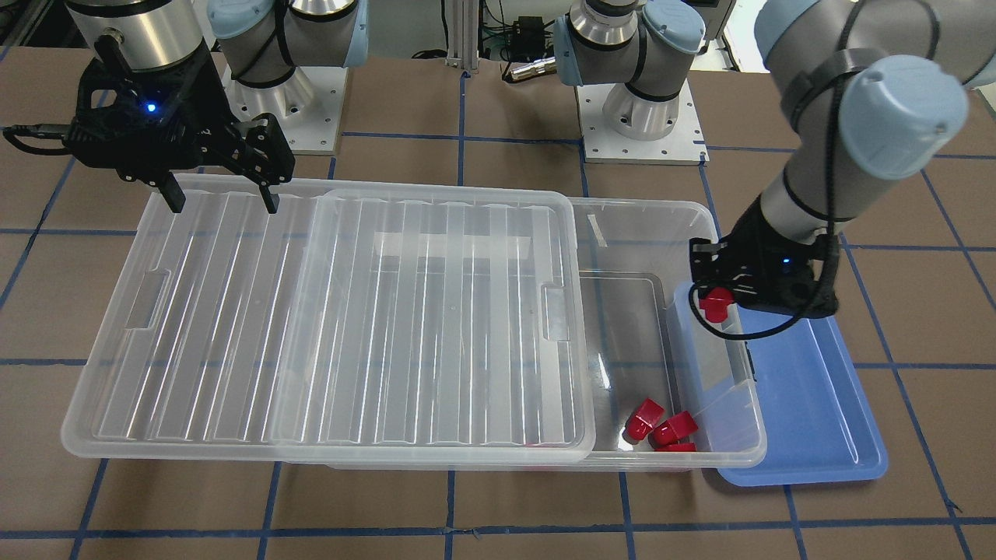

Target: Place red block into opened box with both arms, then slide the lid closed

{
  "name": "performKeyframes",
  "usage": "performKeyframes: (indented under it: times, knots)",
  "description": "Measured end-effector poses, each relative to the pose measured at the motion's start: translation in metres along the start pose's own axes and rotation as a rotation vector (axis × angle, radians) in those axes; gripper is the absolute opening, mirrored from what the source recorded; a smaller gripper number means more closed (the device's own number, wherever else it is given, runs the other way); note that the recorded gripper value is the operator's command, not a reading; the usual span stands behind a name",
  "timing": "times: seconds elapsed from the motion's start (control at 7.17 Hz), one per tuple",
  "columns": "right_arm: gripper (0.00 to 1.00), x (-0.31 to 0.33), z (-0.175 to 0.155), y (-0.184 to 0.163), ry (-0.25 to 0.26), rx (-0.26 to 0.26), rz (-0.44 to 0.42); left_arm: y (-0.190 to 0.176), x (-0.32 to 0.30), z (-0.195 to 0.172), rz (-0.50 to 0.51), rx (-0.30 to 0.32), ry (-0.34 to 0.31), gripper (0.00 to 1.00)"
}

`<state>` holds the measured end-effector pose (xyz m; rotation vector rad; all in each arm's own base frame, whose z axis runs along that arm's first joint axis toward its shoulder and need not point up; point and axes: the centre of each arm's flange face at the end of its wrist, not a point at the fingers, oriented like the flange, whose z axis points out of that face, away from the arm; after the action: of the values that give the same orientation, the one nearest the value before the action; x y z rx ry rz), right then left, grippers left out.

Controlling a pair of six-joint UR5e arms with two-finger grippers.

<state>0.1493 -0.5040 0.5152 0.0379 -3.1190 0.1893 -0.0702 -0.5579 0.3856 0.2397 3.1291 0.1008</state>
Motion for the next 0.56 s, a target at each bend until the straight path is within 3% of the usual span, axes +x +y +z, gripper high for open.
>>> performKeyframes:
  times: [0.28,0.56]
  knots:
    - [1.00,0.000,0.001,0.000,-0.002,-0.003,-0.007,0.010,0.033,0.061,0.004,-0.014,0.003,0.01]
    - [1.00,0.000,0.002,0.000,0.001,-0.005,-0.011,0.016,0.046,0.098,-0.001,-0.027,0.005,0.01]
